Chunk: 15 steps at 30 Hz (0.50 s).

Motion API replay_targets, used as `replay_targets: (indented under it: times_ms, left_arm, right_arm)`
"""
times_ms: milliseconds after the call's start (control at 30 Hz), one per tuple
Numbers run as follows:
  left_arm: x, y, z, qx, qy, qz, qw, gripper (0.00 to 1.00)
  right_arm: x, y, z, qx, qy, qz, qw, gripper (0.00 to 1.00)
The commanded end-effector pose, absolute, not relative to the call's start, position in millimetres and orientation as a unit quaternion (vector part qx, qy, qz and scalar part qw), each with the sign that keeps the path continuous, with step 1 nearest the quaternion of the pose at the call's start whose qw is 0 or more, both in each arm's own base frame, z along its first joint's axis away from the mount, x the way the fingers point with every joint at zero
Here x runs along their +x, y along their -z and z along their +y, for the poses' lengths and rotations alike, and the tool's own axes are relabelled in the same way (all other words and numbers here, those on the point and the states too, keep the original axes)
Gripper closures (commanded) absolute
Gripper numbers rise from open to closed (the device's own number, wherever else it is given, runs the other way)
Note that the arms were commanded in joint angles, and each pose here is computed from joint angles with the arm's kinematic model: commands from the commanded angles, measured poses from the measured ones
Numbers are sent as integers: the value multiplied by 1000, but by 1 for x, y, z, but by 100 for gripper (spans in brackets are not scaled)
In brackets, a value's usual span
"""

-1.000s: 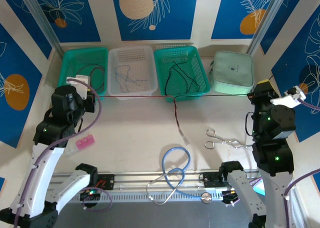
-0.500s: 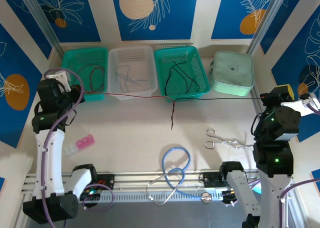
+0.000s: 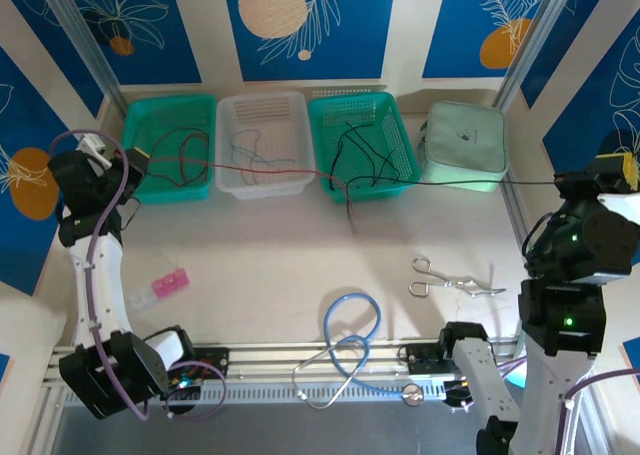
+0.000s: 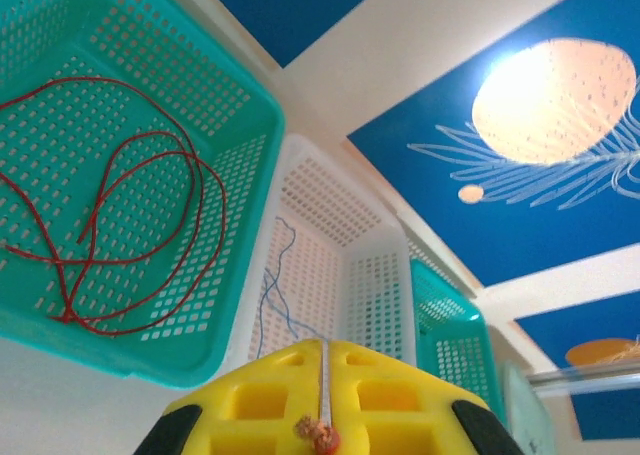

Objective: Untangle the cables

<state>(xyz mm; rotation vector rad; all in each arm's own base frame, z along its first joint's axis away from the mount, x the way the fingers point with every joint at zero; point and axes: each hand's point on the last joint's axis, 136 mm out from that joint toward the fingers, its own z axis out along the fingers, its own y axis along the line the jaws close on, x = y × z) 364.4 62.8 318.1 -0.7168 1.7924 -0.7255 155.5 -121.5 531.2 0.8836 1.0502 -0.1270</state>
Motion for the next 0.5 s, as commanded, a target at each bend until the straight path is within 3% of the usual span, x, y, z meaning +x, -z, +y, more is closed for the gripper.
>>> replay_targets:
  times_ms: [0, 267, 467]
  left_arm:
    - [374, -327, 79, -315, 317, 716, 536, 100]
    - [402, -316, 107, -342, 319, 700, 540, 100]
    - [415, -374, 77, -283, 431, 655, 553, 100]
  right_arm:
    - [149, -549, -129, 414, 81, 459, 782, 100]
    - [182, -538, -133, 419, 54, 486, 765, 100]
    - [204, -506, -142, 457, 18, 506, 732, 100]
